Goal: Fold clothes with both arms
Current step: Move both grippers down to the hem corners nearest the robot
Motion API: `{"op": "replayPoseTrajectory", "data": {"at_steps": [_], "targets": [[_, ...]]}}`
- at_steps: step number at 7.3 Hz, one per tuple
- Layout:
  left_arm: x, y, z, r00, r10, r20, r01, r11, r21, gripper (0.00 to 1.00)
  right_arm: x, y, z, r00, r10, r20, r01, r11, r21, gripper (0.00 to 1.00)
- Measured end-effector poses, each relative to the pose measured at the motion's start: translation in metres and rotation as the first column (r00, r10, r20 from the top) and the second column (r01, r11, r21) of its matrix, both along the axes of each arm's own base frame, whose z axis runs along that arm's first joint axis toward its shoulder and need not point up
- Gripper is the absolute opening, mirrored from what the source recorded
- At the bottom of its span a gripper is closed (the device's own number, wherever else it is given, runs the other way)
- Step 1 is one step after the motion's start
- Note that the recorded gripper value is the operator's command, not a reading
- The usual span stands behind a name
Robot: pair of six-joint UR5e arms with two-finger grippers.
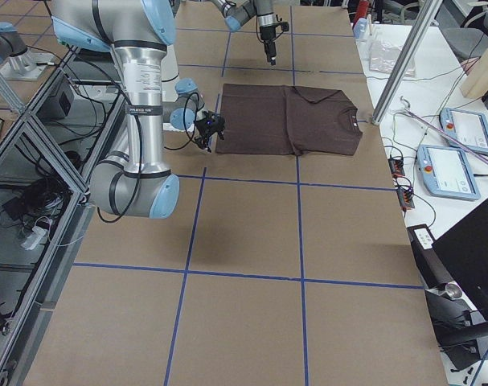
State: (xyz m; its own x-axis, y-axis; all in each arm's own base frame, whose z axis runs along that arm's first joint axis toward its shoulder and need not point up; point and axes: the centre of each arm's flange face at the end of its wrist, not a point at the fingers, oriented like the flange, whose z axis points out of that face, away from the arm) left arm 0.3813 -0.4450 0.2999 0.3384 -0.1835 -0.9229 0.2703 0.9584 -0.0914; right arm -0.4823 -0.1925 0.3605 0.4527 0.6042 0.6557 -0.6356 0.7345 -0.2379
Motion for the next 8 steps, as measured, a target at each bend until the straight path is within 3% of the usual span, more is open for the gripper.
{"op": "replayPoseTrajectory", "data": {"at_steps": [3, 4, 5, 7, 8], "targets": [[0.003, 0.001, 0.001, 1.000, -0.009, 0.005, 0.009, 1.000, 0.004, 1.00, -0.005, 0.002, 0.007, 0.999, -0.010, -0.047, 0.010, 1.000, 0.001, 0.77], [0.003, 0.001, 0.001, 1.000, -0.009, 0.006, 0.009, 1.000, 0.004, 1.00, -0.008, 0.003, 0.007, 0.999, -0.013, -0.051, 0.013, 1.000, 0.002, 0.71], [0.003, 0.001, 0.001, 1.000, -0.010, 0.006, 0.010, 1.000, 0.004, 1.00, -0.011, 0.002, 0.006, 0.999, -0.013, -0.051, 0.013, 1.000, 0.004, 0.57], [0.004, 0.001, 0.003, 1.000, -0.009, 0.009, 0.009, 1.000, 0.002, 1.00, -0.014, -0.002, 0.009, 0.998, -0.009, -0.058, 0.010, 1.000, 0.004, 0.05], [0.004, 0.001, 0.005, 1.000, -0.009, 0.012, 0.009, 1.000, 0.000, 1.00, -0.015, -0.003, 0.011, 0.998, -0.007, -0.063, 0.007, 1.000, 0.003, 0.00]]}}
